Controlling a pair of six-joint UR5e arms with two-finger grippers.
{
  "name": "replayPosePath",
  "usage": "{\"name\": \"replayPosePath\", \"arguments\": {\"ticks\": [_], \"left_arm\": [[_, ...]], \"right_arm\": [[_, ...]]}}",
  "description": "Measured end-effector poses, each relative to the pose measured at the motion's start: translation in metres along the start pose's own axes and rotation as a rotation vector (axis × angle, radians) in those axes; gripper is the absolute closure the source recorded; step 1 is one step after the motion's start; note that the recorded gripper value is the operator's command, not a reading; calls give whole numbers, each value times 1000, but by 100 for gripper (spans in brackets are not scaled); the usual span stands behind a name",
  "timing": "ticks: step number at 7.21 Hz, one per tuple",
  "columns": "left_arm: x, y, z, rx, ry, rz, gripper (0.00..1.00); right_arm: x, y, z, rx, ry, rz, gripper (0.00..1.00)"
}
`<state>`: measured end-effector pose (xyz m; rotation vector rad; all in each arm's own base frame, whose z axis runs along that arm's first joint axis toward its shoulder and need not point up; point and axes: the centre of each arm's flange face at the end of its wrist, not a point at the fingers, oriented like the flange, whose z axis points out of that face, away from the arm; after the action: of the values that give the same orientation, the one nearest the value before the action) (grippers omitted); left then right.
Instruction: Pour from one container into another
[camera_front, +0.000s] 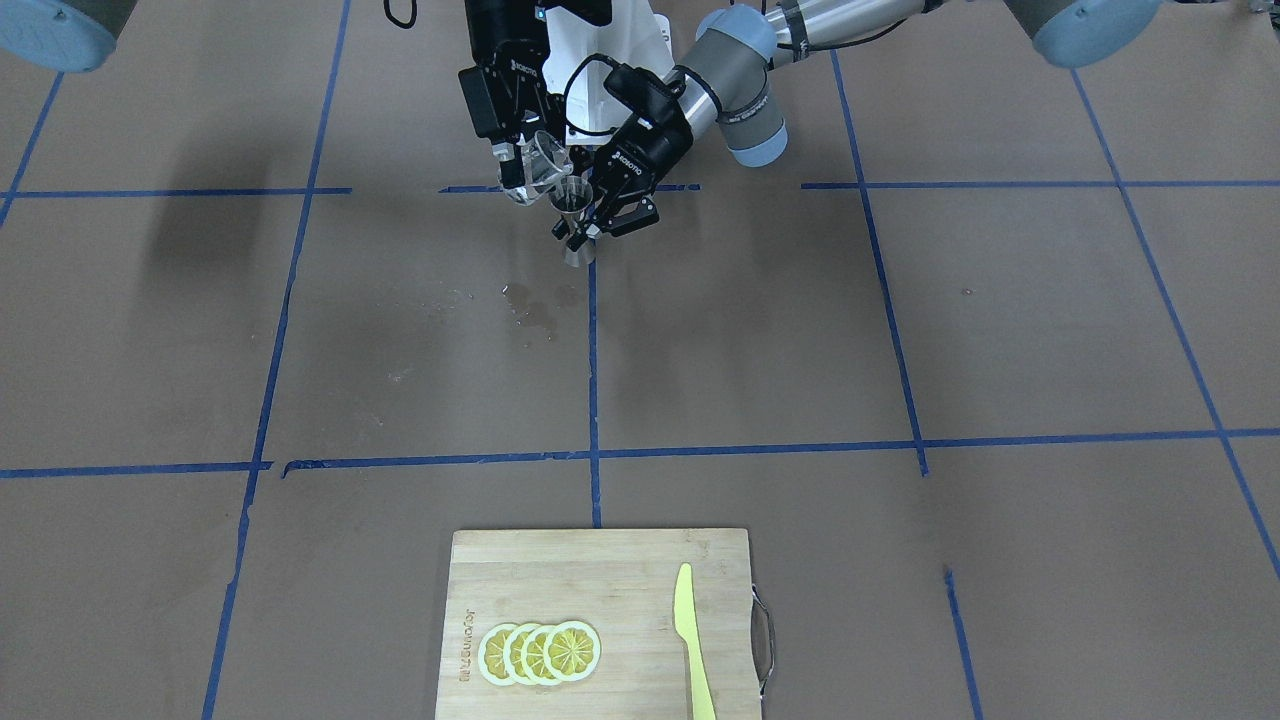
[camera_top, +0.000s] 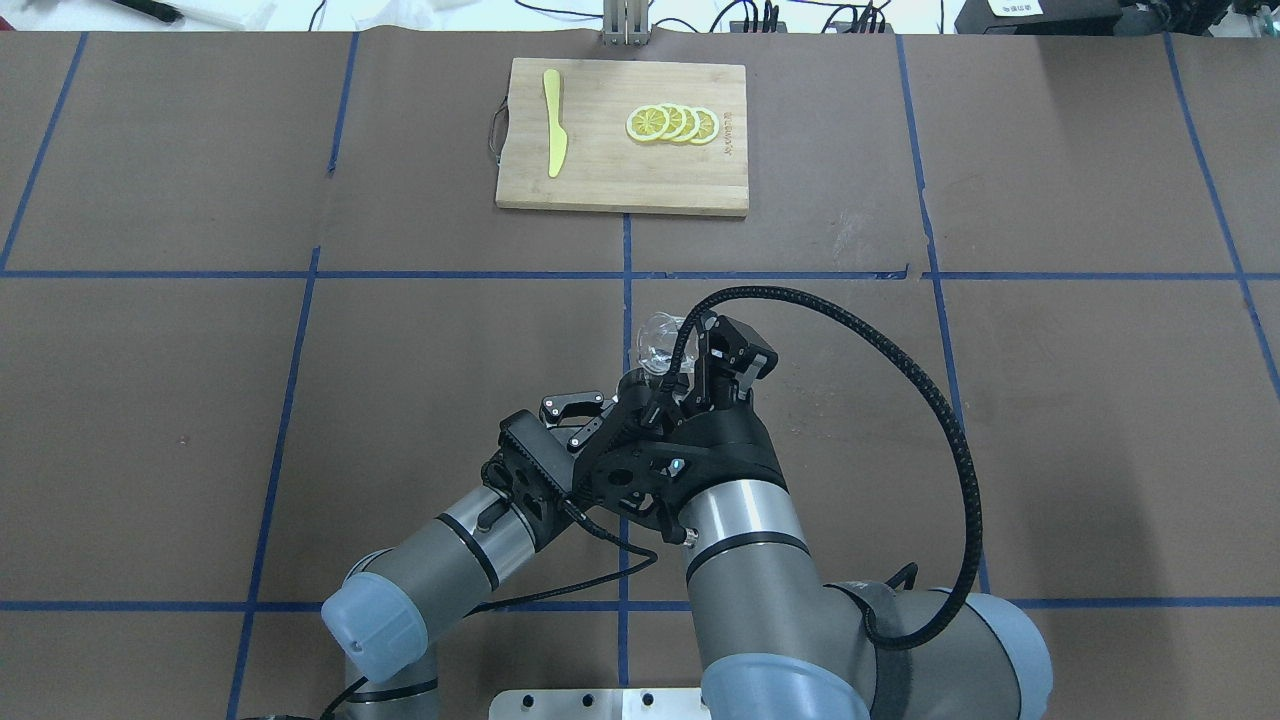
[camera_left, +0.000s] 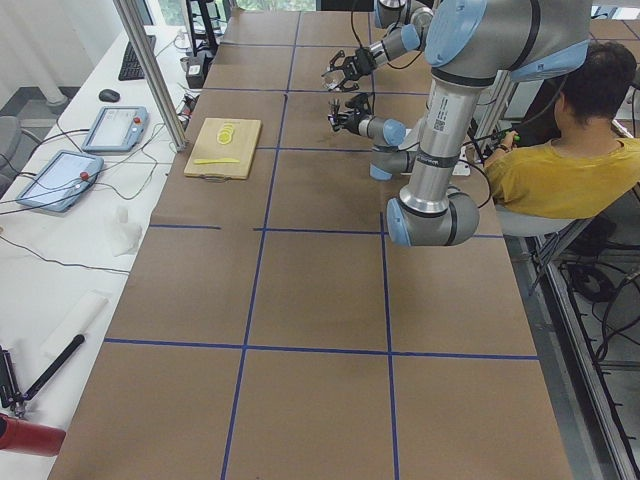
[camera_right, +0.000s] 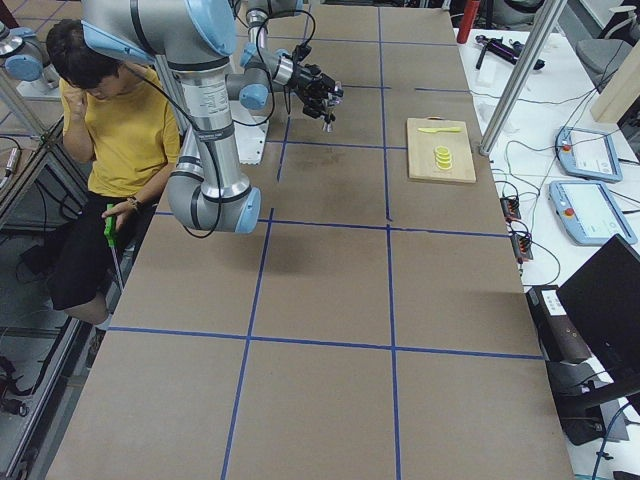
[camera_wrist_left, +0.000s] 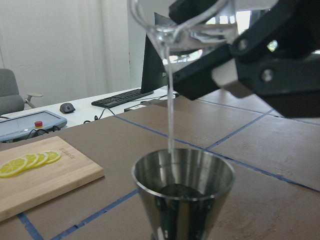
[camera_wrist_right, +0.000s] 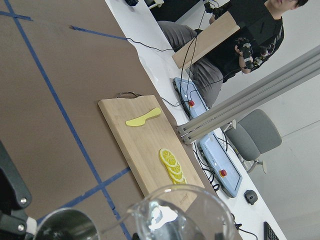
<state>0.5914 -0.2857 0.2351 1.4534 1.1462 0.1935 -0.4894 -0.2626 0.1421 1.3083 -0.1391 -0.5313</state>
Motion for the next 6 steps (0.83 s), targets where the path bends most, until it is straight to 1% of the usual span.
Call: {"name": "replayPosePath", "arguments": {"ticks": [4, 6], "left_arm": [[1, -1, 1, 1, 1, 9, 100], [3, -4, 2, 6, 3, 24, 100]], "right_arm": [[2, -3, 0, 0, 7, -78, 100], [3, -4, 0, 1, 12, -99, 100]]}}
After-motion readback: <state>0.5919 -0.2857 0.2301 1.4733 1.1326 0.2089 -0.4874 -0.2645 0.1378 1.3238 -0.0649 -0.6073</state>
